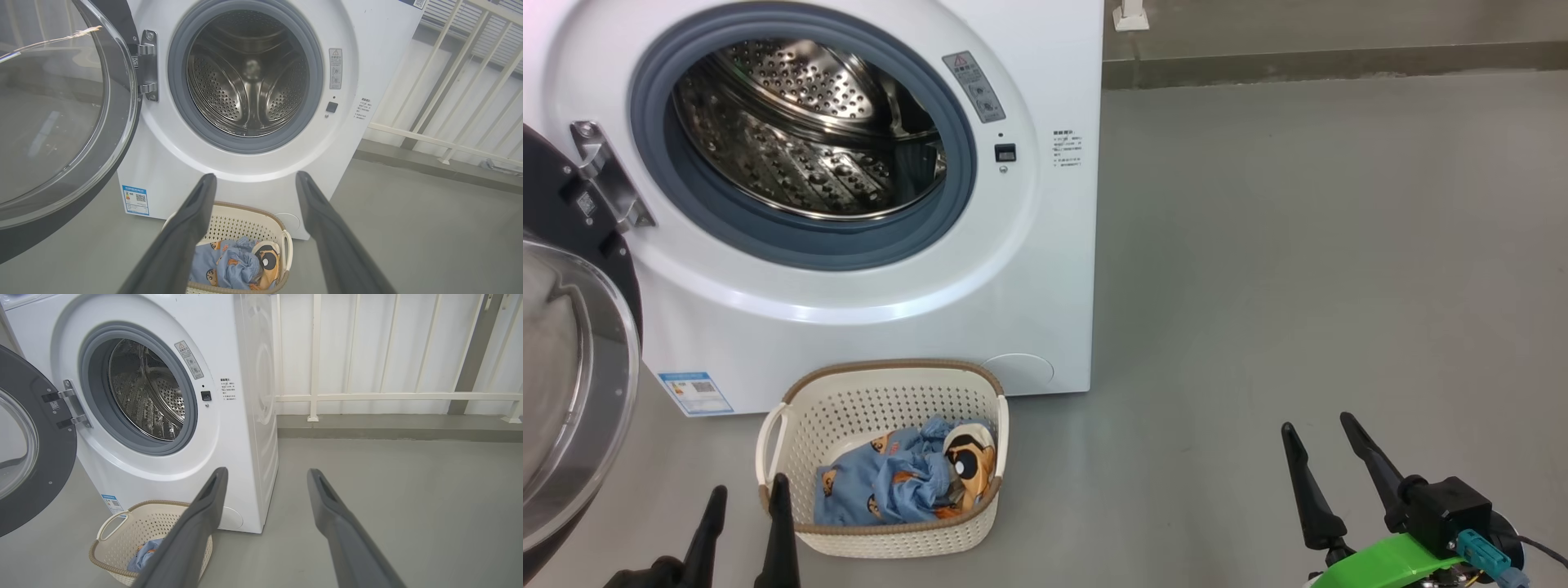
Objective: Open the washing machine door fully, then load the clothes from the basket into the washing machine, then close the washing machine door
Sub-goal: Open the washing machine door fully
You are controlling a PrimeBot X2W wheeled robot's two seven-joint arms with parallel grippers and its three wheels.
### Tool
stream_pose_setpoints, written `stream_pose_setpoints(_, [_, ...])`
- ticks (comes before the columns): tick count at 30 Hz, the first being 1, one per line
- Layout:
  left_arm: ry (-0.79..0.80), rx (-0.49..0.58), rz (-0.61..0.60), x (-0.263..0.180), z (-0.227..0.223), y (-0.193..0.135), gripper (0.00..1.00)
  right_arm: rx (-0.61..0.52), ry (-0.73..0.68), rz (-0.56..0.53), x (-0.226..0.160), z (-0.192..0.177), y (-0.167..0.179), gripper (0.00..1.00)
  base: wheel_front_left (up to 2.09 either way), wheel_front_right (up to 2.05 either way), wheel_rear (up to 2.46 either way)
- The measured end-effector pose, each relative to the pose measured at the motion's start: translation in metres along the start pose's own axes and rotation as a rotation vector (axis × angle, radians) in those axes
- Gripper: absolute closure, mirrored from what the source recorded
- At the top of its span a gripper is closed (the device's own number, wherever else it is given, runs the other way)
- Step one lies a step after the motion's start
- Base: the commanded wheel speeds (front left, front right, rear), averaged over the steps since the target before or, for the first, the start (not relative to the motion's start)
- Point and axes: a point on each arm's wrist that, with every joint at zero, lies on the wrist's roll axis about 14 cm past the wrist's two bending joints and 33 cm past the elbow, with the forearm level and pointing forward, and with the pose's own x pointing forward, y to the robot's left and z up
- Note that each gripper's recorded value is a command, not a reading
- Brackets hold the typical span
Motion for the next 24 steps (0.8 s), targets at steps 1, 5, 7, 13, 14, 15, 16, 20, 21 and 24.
stream_pose_setpoints(1, [0.0,0.0,0.001,-0.0003,0.0001,0.0001,0.0,0.0,-0.001,0.001,0.0002,0.0002,0.0004,0.0,0.0,0.0,0.0])
stream_pose_setpoints(5, [0.002,0.001,0.005,-0.0016,-0.0005,0.0015,0.0,0.0,-0.002,0.005,0.0006,0.0006,0.0018,0.0,0.0,0.0,0.0])
stream_pose_setpoints(7, [0.002,0.001,0.006,-0.002,-0.0006,0.002,0.0,0.0,-0.002,0.007,0.0008,0.0006,0.0024,0.0,0.0,0.0,0.0])
stream_pose_setpoints(13, [0.006,0.009,0.011,-0.0031,-0.0016,0.0036,0.0,0.001,0.002,0.012,0.0014,-0.0006,0.0041,0.0,0.0,0.0,0.0])
stream_pose_setpoints(14, [0.007,0.012,0.011,-0.0032,-0.0019,0.0038,0.0,0.001,0.002,0.013,0.0015,-0.0008,0.0043,0.0,0.0,0.0,0.0])
stream_pose_setpoints(15, [0.008,0.015,0.011,-0.0034,-0.0022,0.0039,0.0,0.001,0.002,0.014,0.0016,-0.0008,0.0045,0.0,0.0,0.0,0.0])
stream_pose_setpoints(16, [0.009,0.017,0.011,-0.0035,-0.0024,0.0038,0.0,0.001,0.003,0.014,0.0016,-0.001,0.0047,0.0,0.0,0.0,0.0])
stream_pose_setpoints(20, [0.014,0.016,0.013,-0.0045,-0.0041,0.004,0.0,0.0,0.002,0.018,0.0016,-0.0007,0.006,0.0,0.0,0.0,0.0])
stream_pose_setpoints(21, [0.015,0.016,0.013,-0.0047,-0.0044,0.0041,0.0,0.0,0.002,0.019,0.0016,-0.0008,0.0064,0.0,0.0,0.0,0.0])
stream_pose_setpoints(24, [0.015,0.015,0.013,-0.005,-0.0043,0.0038,0.0,-0.001,0.003,0.023,0.0013,-0.001,0.0075,0.0,0.0,0.0,0.0])
